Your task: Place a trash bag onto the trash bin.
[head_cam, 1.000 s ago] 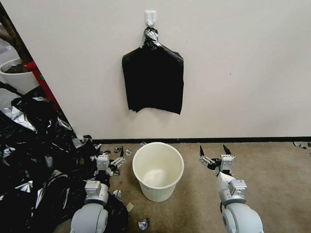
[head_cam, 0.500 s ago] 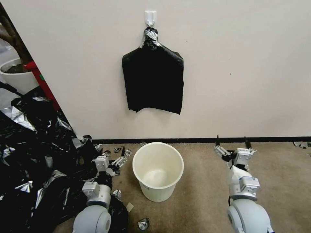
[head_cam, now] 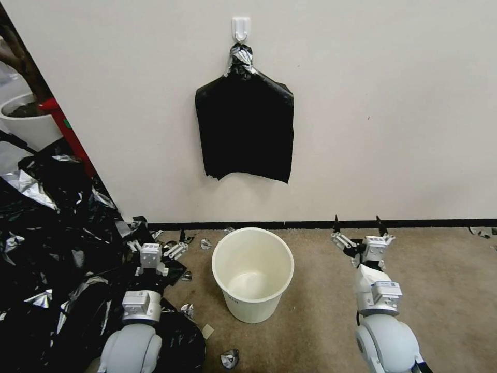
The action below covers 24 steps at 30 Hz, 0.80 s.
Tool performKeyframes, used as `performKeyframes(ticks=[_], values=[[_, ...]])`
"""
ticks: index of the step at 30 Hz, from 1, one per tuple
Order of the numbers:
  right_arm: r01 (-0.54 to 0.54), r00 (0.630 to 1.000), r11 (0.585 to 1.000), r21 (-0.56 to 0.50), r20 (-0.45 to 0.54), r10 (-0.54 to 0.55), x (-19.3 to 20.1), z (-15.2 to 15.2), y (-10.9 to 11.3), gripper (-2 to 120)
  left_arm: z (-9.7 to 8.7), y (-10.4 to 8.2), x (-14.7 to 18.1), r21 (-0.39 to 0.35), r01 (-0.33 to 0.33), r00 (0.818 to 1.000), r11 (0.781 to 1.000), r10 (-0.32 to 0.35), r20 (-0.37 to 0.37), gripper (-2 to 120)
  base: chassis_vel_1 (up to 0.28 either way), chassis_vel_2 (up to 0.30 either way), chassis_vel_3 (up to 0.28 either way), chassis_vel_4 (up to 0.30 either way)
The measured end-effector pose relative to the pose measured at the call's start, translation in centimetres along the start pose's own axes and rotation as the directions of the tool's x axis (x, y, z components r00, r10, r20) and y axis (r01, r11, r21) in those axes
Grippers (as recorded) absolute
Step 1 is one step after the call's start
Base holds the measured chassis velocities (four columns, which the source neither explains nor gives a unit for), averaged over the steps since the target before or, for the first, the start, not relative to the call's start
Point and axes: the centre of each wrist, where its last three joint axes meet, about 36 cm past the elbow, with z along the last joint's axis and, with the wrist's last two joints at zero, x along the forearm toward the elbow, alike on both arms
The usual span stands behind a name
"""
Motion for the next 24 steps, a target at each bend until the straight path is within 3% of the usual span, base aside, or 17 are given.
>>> performKeyframes(ticks=[1, 2, 4, 5, 11, 14, 15, 19, 20, 23, 24], values=[[0.008, 1.0, 1.0, -0.007, 0.004, -0.008, -0.2, 0.2, 0.3, 100, 0.1, -0.4, 0.1, 0.061, 0.005, 1.0, 0.998, -0.004, -0.014, 100, 0.0, 0.0, 0.0, 0.0], [0.008, 1.0, 1.0, -0.007, 0.004, -0.008, -0.2, 0.2, 0.3, 100, 0.1, -0.4, 0.1, 0.061, 0.005, 1.0, 0.998, -0.004, -0.014, 100, 0.0, 0.0, 0.0, 0.0], [0.025, 1.0, 0.999, -0.022, 0.015, -0.025, -0.7, 0.1, 0.9, 100, -0.1, -1.2, 0.5, 0.189, 0.044, 0.997, 0.981, -0.03, -0.073, 100, 0.0, 0.0, 0.0, 0.0], [0.035, 0.999, 0.999, -0.025, 0.024, -0.035, -1.2, 0.1, 1.2, 100, -0.1, -1.3, 0.6, 0.203, 0.057, 0.995, 0.978, -0.04, -0.088, 100, 0.0, 0.0, 0.0, 0.0], [0.115, 0.991, 0.991, -0.072, 0.077, -0.109, -4.4, -0.5, 3.0, 100, 0.5, -0.7, 1.2, 0.16, 0.066, 0.994, 0.985, -0.052, -0.093, 100, 0.0, 0.0, 0.0, 0.0], [0.233, 0.967, 0.953, -0.192, 0.154, -0.205, -7.4, -1.4, 5.7, 100, 0.5, -0.1, 1.5, 0.123, 0.046, 0.997, 0.991, -0.037, -0.068, 100, 0.0, 0.0, 0.0, 0.0], [0.233, 0.967, 0.953, -0.192, 0.154, -0.205, -7.4, -1.4, 5.7, 100, 0.5, -0.1, 1.5, 0.123, 0.046, 0.997, 0.991, -0.037, -0.068, 100, 0.0, 0.0, 0.0, 0.0], [0.385, 0.917, 0.819, -0.426, 0.281, -0.284, -11.8, -3.1, 10.6, 100, 0.5, 0.3, 1.9, 0.113, 0.031, 0.999, 0.993, -0.028, -0.034, 100, 0.0, 0.0, 0.0, 0.0], [0.385, 0.917, 0.819, -0.426, 0.281, -0.284, -11.8, -3.1, 10.6, 100, 0.5, 0.3, 1.9, 0.113, 0.031, 0.999, 0.993, -0.028, -0.034, 100, 0.0, 0.0, 0.0, 0.0], [0.479, 0.87, 0.687, -0.547, 0.398, -0.29, -16.3, -4.8, 14.0, 100, 0.6, 0.3, 2.1, 0.154, 0.015, 1.0, 0.988, -0.019, 0.023, 100, 0.0, 0.0, 0.0, 0.0], [0.479, 0.87, 0.687, -0.547, 0.398, -0.29, -16.3, -4.8, 14.0, 100, 0.6, 0.3, 2.1, 0.154, 0.015, 1.0, 0.988, -0.019, 0.023, 100, 0.0, 0.0, 0.0, 0.0]])
